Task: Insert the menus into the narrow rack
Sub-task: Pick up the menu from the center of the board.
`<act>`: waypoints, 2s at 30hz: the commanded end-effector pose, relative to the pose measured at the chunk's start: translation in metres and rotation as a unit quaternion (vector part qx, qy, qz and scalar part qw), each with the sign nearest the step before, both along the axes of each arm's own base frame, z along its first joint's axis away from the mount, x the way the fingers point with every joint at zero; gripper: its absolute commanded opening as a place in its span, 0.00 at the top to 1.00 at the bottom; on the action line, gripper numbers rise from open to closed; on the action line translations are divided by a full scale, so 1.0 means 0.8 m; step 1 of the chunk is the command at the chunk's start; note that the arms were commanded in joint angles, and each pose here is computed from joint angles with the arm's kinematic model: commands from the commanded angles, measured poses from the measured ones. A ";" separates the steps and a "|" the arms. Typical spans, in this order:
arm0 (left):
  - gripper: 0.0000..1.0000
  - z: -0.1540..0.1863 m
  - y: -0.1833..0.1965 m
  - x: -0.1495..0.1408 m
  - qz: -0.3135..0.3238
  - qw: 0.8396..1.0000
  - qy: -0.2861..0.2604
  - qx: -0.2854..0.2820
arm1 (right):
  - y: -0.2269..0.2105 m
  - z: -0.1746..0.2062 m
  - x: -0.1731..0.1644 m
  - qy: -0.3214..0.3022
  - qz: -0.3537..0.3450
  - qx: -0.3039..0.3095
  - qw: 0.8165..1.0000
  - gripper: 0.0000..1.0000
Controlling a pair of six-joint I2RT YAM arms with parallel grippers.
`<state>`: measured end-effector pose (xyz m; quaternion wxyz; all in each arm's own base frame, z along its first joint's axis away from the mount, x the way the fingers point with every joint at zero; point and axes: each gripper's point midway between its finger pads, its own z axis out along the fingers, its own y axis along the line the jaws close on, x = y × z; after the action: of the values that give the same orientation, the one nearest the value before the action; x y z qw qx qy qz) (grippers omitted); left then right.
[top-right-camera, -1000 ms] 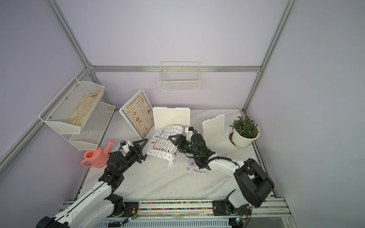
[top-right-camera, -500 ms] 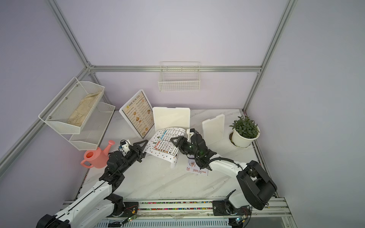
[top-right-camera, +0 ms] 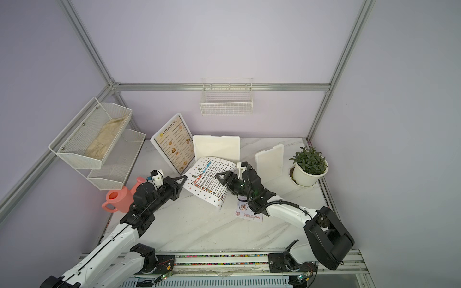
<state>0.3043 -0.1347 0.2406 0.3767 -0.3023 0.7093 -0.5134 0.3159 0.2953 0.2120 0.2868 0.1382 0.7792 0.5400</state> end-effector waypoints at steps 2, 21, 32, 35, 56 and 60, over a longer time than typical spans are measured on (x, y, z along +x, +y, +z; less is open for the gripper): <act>1.00 0.046 0.004 0.000 -0.017 0.992 -0.050 0.114 | -0.027 0.028 0.005 -0.044 -0.035 -0.042 0.998 0.07; 1.00 0.192 -0.070 0.015 -0.282 0.873 -0.177 0.357 | -0.142 0.126 0.036 -0.256 -0.109 -0.345 0.896 0.03; 1.00 0.262 -0.094 -0.014 -0.324 0.801 -0.282 0.418 | -0.153 0.181 0.043 -0.302 0.010 -0.221 0.927 0.03; 1.00 0.268 -0.093 -0.011 -0.322 0.792 -0.288 0.432 | -0.157 0.186 0.048 -0.297 0.010 -0.184 0.937 0.03; 1.00 0.344 -0.127 -0.064 -0.385 0.724 -0.434 0.373 | -0.088 0.236 0.011 -0.438 0.207 -0.040 0.874 0.03; 1.00 0.359 -0.127 -0.076 -0.387 0.714 -0.455 0.366 | -0.081 0.252 0.002 -0.472 0.227 -0.033 0.851 0.03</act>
<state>0.2647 -0.2348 0.5012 0.4801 0.3951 0.6864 -0.3772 0.3354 0.2256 0.3827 0.4606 -0.2555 0.6317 0.5688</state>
